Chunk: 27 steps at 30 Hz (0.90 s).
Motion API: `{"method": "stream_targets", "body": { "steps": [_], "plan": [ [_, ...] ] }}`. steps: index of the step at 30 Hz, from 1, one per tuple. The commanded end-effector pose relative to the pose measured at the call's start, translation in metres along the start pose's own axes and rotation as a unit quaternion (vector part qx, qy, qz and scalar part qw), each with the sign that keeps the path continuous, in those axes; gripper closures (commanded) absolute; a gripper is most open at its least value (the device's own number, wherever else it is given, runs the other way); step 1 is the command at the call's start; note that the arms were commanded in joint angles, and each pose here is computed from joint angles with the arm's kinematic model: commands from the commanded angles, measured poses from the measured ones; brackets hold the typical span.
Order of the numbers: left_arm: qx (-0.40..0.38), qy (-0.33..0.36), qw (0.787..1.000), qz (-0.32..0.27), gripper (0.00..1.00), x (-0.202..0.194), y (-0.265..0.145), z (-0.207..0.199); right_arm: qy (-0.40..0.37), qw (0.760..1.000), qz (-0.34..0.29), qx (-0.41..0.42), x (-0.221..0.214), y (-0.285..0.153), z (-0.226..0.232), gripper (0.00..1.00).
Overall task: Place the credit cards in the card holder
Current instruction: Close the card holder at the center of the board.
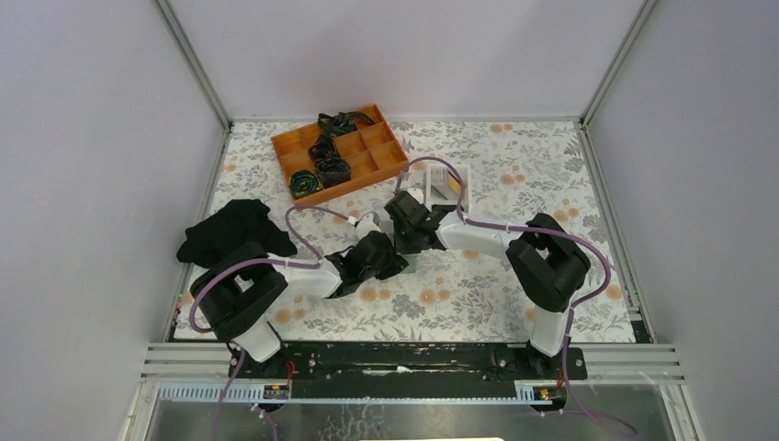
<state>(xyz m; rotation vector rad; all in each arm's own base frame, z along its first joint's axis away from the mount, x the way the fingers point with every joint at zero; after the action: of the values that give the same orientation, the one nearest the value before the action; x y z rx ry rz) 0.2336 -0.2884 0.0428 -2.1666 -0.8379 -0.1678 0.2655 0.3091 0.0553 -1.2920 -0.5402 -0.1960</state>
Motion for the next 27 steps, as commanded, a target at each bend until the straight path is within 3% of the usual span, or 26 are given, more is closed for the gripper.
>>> {"method": "stream_targets", "body": {
  "steps": [1,20,27],
  "plan": [
    [0.094,0.033,0.995,0.017,0.95,-0.009,0.002,0.051,0.011,0.999,0.015,-0.03,-0.015,0.007,-0.016,1.0],
    [0.118,0.034,0.992,-0.023,0.95,0.006,-0.016,0.058,0.025,0.999,0.006,-0.023,0.005,0.007,-0.029,1.0],
    [0.092,0.027,0.995,-0.042,0.9,0.014,-0.022,0.046,0.023,0.999,0.009,-0.021,0.008,0.008,-0.03,1.0]
  ]
}}
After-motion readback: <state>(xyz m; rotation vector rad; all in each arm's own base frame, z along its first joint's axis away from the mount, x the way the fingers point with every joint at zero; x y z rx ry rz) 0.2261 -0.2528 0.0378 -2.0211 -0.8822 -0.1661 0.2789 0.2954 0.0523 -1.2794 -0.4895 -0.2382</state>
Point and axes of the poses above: each gripper's point midway between its finger pads, its own y axis out along the fingers, its own z axis along the line the jaws close on, x = y × z, the point moved 3 cm from there along -y, back along the fingers, and after that the axes turned 5 degrees about -y, right-handed, at the moved point
